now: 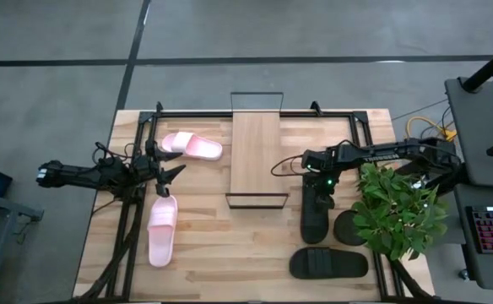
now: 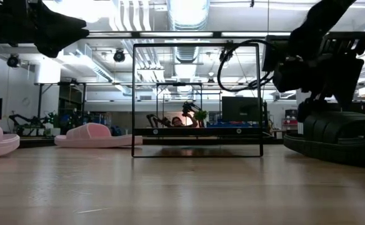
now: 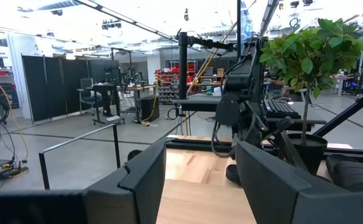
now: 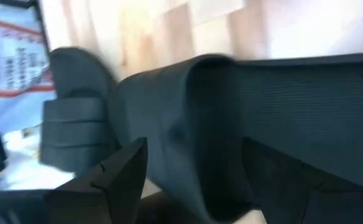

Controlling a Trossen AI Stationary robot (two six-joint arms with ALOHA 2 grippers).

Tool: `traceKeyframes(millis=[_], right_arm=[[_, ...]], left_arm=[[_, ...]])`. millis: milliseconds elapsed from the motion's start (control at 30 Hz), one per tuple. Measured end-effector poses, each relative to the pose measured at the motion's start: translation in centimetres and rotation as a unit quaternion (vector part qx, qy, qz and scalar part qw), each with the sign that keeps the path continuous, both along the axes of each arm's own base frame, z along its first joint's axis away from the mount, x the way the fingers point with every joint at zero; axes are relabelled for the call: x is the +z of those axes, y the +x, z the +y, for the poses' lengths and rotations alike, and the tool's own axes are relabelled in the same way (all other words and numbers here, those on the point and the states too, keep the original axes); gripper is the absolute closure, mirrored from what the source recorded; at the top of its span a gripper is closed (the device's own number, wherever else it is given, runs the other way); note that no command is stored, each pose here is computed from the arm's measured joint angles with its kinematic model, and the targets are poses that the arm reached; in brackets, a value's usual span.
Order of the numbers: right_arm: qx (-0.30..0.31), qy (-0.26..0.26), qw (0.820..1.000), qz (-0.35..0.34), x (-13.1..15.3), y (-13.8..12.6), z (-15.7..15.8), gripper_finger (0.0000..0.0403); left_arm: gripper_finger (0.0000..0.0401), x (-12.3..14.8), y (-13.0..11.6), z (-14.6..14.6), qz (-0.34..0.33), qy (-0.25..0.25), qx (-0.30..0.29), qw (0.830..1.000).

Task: Pick and place slides into the shelf
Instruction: Put the top black slides on the shelf

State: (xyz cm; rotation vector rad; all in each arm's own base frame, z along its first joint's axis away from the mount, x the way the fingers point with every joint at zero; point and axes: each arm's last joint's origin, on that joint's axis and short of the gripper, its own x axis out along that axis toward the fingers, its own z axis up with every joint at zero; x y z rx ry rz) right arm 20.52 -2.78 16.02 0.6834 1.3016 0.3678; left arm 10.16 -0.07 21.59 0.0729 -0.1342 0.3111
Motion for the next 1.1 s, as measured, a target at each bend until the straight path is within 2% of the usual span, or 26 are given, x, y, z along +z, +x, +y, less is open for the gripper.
traceKeyframes(millis=[133, 533, 733, 1000, 1100], right_arm=[[0.012, 0.038, 0.999, -0.003, -0.3, 0.2, 0.1, 0.0161], [0.013, 0.045, 0.999, 0.015, -1.1, 0.4, 0.1, 0.0209], [0.012, 0.045, 0.999, 0.016, -1.1, 0.4, 0.1, 0.0266], [0.015, 0.053, 0.998, 0.013, -1.1, 0.4, 0.1, 0.0383], [0.017, 0.062, 0.998, 0.010, -1.0, 0.4, 0.2, 0.0388]], left_arm=[[0.0221, 0.0, 0.0, 0.0, 0.000, 0.000, 0.001, 1.000], [0.0221, 0.0, -0.1, 0.0, -0.001, -0.001, 0.004, 1.000], [0.0221, 0.0, -0.1, 0.0, -0.002, -0.001, 0.004, 1.000], [0.0221, 0.0, -0.1, 0.0, -0.001, 0.000, 0.004, 1.000], [0.0221, 0.0, -0.1, 0.0, -0.001, 0.000, 0.004, 1.000]])
